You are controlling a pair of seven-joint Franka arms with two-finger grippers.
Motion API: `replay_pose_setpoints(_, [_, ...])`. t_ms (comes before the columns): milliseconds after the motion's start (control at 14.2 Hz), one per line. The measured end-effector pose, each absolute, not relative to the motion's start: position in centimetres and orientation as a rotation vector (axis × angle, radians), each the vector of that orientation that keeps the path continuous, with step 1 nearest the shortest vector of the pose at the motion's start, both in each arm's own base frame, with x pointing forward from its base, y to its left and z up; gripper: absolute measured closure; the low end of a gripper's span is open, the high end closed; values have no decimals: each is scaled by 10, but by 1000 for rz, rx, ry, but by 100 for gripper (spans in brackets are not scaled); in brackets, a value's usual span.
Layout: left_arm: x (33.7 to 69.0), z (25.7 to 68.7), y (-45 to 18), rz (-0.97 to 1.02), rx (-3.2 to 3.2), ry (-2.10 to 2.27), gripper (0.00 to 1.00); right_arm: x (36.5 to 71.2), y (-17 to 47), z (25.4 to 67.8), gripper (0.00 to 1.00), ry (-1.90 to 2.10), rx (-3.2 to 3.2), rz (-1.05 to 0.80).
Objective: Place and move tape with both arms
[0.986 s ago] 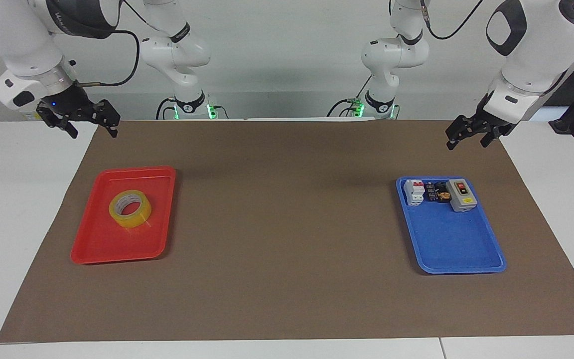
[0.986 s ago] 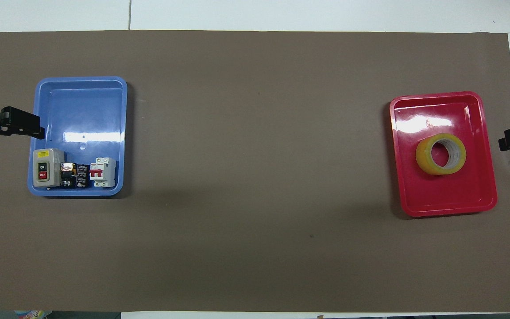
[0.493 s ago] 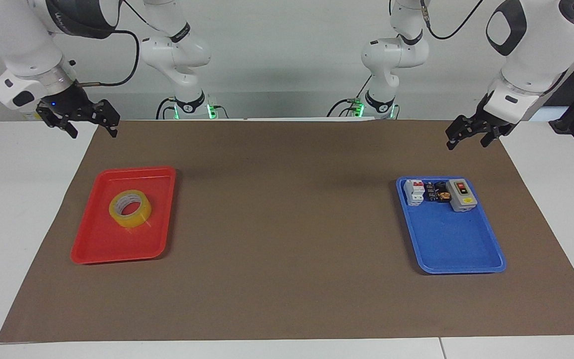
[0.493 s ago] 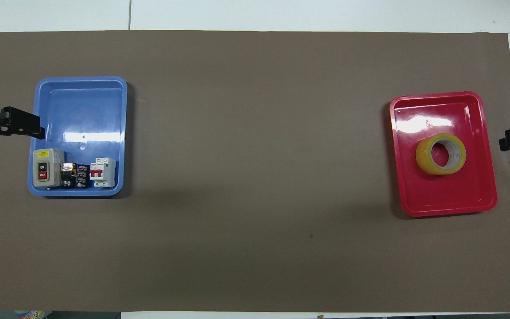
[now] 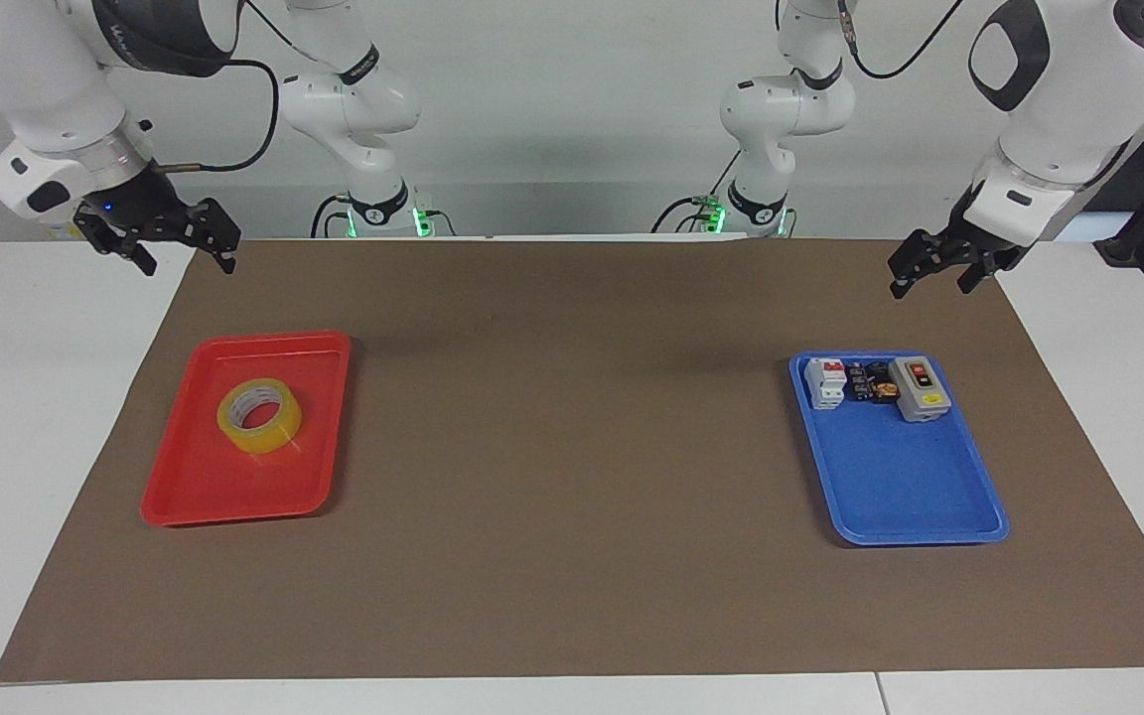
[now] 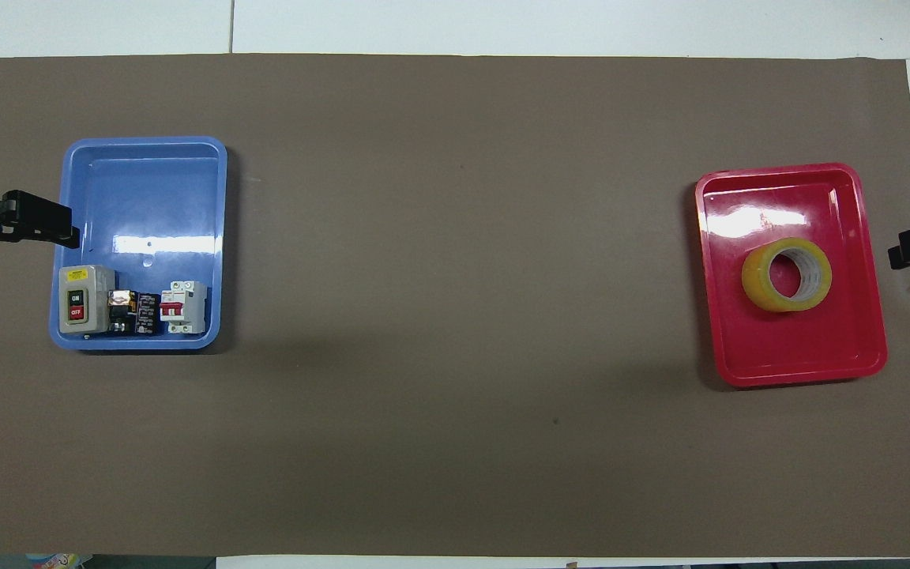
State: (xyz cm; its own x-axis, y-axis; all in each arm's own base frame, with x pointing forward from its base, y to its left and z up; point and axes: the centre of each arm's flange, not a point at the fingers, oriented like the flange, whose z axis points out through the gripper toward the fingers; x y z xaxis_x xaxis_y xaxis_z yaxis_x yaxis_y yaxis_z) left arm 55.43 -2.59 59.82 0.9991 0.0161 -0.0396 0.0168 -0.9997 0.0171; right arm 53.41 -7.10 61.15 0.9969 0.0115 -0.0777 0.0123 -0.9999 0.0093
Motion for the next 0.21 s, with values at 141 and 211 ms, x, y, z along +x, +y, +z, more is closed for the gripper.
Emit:
replay_pose_setpoints(141, [554,598,-26,-62,3123,26,0,534,-69,612,0,25,3129,-122])
replay_pose_setpoints(211, [554,598,-26,-62,3123,26,0,534,-68,612,0,27,3129,-122])
